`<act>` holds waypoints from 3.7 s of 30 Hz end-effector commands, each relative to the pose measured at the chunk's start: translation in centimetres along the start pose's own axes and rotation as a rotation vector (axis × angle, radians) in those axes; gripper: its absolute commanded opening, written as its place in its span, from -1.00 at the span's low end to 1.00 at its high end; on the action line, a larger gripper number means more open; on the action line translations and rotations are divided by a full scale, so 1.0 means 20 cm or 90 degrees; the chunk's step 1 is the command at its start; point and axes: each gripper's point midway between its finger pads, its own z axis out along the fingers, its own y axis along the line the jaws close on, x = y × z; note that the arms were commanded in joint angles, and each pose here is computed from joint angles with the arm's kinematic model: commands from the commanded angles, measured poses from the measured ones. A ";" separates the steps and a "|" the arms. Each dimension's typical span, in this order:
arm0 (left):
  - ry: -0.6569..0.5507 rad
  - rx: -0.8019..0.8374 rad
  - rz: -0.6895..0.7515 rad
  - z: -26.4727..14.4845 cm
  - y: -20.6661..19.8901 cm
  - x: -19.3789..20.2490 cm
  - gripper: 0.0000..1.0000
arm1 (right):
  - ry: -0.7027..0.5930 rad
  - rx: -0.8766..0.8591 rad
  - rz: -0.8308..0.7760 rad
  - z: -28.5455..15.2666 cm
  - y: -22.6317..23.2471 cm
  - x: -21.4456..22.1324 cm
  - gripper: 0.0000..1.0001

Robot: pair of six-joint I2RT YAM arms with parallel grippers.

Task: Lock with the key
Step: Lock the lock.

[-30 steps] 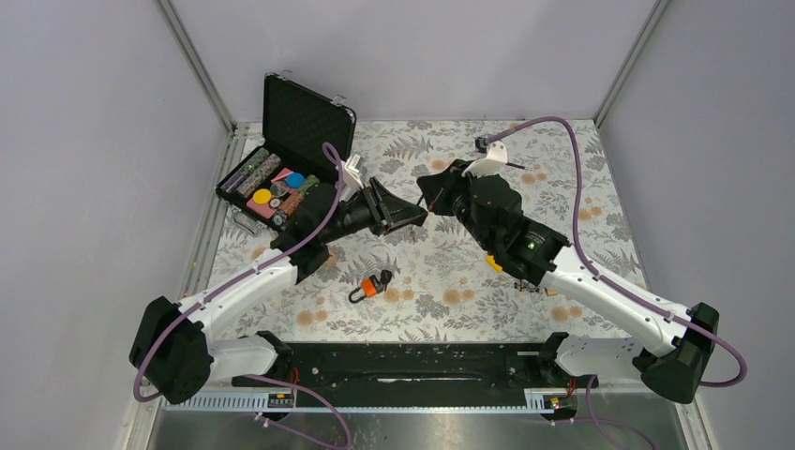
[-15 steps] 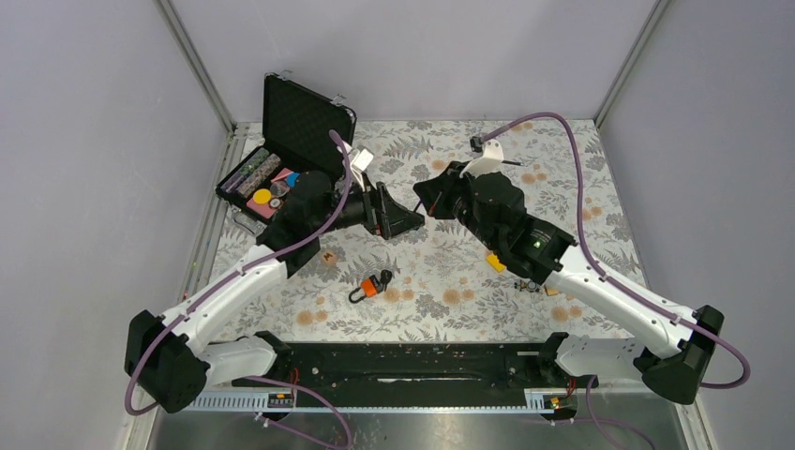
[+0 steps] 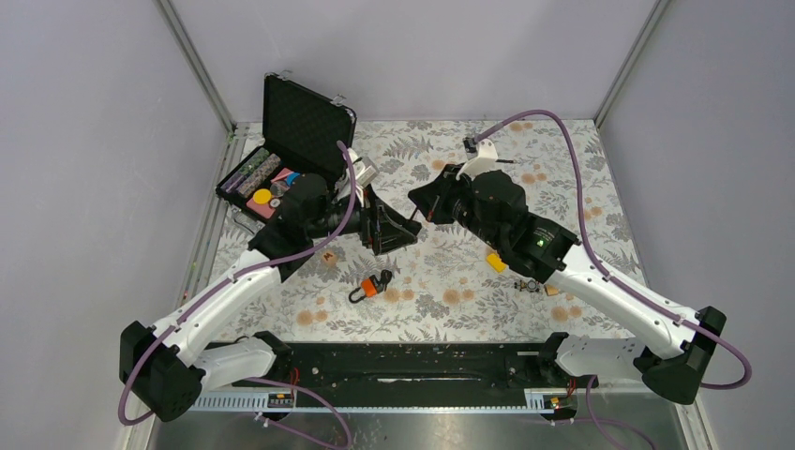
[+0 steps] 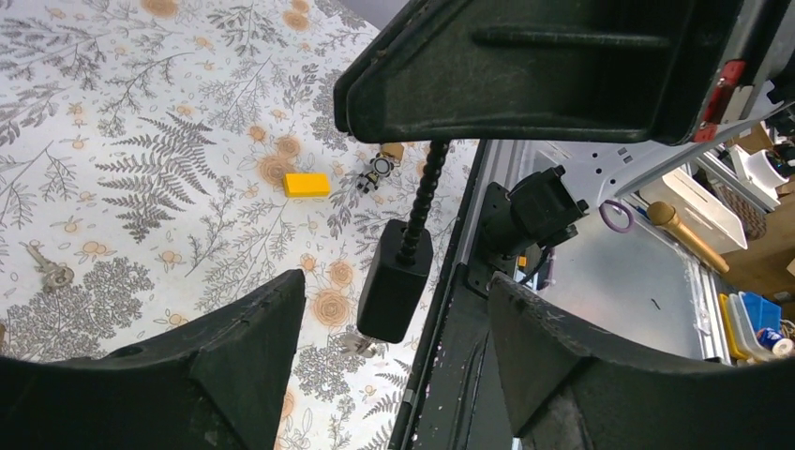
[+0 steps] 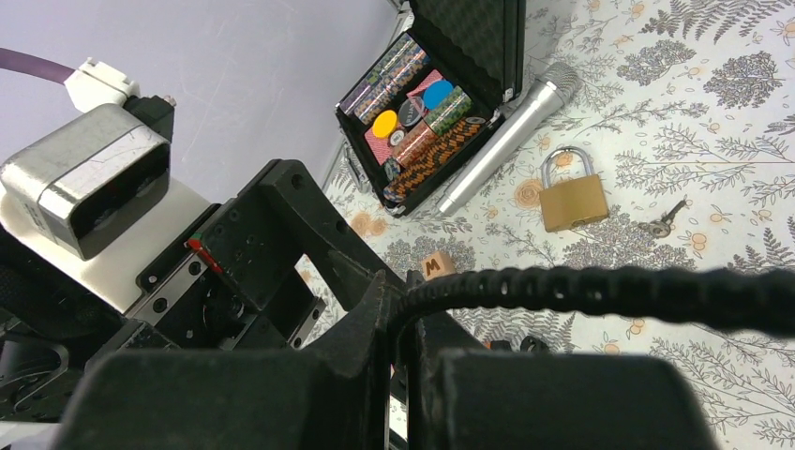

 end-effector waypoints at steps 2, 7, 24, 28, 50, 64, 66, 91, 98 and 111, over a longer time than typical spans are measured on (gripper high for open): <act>-0.047 0.050 0.042 -0.01 -0.08 -0.10 0.31 | -0.033 -0.059 0.025 -0.06 0.15 -0.14 -0.98; -0.043 0.069 0.034 0.00 -0.10 -0.08 0.01 | -0.030 -0.067 0.036 -0.07 0.17 -0.14 -0.98; -0.041 0.088 0.044 -0.01 -0.12 -0.06 -0.27 | -0.028 -0.080 0.067 -0.08 0.20 -0.16 -0.96; -0.035 0.105 0.054 -0.02 -0.15 -0.05 -0.90 | -0.030 -0.079 0.073 -0.09 0.19 -0.17 -0.96; -0.048 0.003 0.058 -0.15 -0.18 -0.18 -1.00 | -0.024 0.067 -0.334 -0.50 -0.35 -0.33 0.47; -0.012 0.075 0.104 -0.23 -0.33 -0.15 -1.00 | 0.065 0.095 -0.628 -0.44 -0.44 -0.39 0.57; -0.013 0.076 0.107 -0.24 -0.34 -0.15 -1.00 | 0.088 0.082 -0.636 -0.42 -0.43 -0.37 0.54; -0.117 0.018 0.177 -0.21 -0.25 -0.30 -1.00 | 0.141 -0.109 -0.421 -0.37 -0.21 -0.08 -1.00; -0.165 0.014 0.245 -0.15 -0.18 -0.34 -1.00 | -0.041 -0.375 -0.246 -0.42 0.21 -0.17 -1.00; -0.122 0.190 0.392 -0.03 -0.26 -0.25 -1.00 | -0.142 -0.540 -0.155 -0.39 0.40 -0.25 -1.00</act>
